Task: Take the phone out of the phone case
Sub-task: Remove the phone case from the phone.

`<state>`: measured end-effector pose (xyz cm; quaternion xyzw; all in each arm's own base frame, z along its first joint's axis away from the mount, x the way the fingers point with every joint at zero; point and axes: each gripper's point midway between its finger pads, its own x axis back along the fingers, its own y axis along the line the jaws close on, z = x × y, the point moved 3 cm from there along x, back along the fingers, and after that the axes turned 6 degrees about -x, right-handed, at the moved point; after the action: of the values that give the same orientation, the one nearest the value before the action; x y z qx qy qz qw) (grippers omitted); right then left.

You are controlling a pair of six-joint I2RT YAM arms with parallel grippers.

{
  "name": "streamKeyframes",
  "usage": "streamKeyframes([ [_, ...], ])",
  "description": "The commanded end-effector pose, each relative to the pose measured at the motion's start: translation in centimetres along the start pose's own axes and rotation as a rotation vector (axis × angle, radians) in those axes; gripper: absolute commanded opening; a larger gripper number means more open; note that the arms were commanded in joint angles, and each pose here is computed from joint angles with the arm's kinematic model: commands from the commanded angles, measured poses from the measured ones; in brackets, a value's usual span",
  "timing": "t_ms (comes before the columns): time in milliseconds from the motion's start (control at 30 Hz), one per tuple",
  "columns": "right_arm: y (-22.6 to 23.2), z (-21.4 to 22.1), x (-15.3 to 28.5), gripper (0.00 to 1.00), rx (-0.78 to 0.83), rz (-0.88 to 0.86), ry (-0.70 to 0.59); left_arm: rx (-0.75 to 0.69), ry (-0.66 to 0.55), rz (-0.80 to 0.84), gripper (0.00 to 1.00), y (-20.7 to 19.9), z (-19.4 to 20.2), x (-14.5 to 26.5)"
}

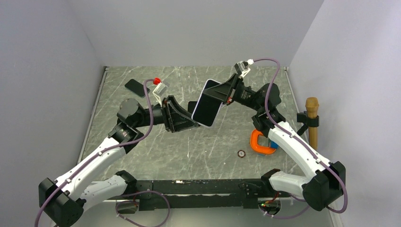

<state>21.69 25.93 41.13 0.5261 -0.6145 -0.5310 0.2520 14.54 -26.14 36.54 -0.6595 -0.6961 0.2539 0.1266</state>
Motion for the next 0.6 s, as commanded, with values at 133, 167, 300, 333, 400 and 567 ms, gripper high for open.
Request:
streamKeyframes([
  [133,5.3,0.6,0.5,0.00,0.114,-0.109,-0.010,-0.033,-0.022,0.098,0.20,-1.1,-1.7,-0.5],
  [167,5.5,0.6,0.5,0.00,0.114,-0.113,-0.008,-0.030,-0.015,0.110,0.09,-0.9,-1.7,-0.5],
  [300,6.4,1.3,1.0,0.00,0.063,-0.183,0.019,-0.122,-0.005,0.252,0.00,-1.7,-1.1,0.5],
  [333,6.5,1.4,1.1,0.00,0.046,-0.204,0.028,-0.149,0.005,0.297,0.00,-2.0,-0.8,0.8],
  [400,6.6,1.6,1.1,0.00,0.001,-0.242,0.047,-0.236,0.008,0.393,0.00,-3.3,-0.4,1.5],
  [567,6.0,2.3,0.9,0.00,-0.153,-0.387,0.115,-0.293,0.022,0.429,0.00,-3.0,-0.2,1.5],
])
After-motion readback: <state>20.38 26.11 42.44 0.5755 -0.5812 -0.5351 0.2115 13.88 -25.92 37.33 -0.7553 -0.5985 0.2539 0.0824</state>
